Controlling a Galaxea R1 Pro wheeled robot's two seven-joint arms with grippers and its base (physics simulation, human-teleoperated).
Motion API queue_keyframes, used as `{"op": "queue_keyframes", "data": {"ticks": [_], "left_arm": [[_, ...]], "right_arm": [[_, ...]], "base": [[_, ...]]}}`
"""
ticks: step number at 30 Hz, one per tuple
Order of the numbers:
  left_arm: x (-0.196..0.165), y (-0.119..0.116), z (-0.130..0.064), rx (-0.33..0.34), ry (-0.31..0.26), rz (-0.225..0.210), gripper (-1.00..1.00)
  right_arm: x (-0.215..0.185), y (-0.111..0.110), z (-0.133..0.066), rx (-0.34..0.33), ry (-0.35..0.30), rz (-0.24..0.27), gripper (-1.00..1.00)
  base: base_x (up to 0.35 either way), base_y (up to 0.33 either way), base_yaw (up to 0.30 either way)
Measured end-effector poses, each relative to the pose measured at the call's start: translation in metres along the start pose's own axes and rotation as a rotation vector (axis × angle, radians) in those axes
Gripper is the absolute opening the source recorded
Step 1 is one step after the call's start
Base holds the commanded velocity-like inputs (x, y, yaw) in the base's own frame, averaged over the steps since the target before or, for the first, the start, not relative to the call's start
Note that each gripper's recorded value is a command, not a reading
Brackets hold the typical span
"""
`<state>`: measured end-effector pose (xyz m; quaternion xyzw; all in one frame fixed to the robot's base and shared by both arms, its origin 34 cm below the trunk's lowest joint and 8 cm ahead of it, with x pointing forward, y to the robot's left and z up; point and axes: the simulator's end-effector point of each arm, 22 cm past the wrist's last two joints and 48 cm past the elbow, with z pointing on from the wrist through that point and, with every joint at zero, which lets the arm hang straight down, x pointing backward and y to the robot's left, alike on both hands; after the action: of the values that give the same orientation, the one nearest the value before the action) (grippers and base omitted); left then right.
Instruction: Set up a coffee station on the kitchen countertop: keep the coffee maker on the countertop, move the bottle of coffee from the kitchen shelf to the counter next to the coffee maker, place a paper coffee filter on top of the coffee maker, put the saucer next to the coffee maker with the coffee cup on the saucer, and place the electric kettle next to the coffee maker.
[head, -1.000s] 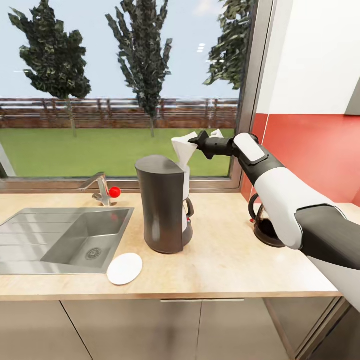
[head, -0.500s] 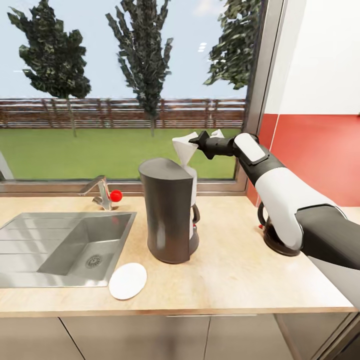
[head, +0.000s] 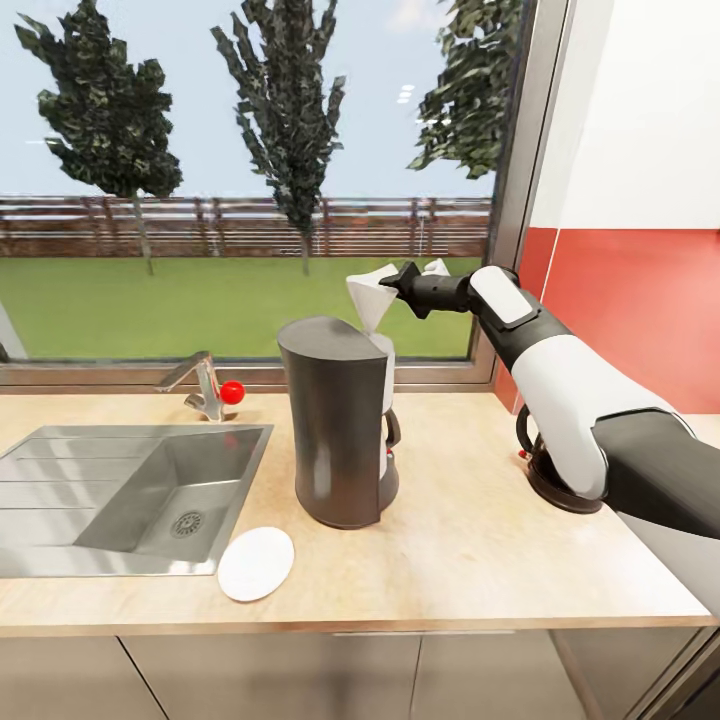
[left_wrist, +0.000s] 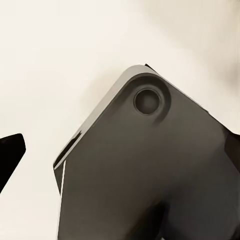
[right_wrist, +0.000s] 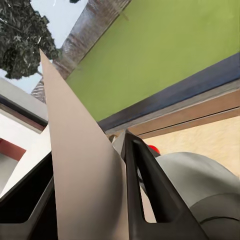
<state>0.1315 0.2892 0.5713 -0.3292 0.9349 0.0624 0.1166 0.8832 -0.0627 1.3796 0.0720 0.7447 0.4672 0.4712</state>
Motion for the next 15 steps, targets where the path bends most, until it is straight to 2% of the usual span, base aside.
{"op": "queue_keyframes", "data": {"ticks": [15], "left_arm": [[0.0, 0.0, 0.0, 0.0, 0.0, 0.0, 1.0]], "right_arm": [[-0.0001, -0.0032, -0.0001, 0.014, 0.0, -0.016, -1.0]], "base": [[0.0, 0.0, 0.0]]}}
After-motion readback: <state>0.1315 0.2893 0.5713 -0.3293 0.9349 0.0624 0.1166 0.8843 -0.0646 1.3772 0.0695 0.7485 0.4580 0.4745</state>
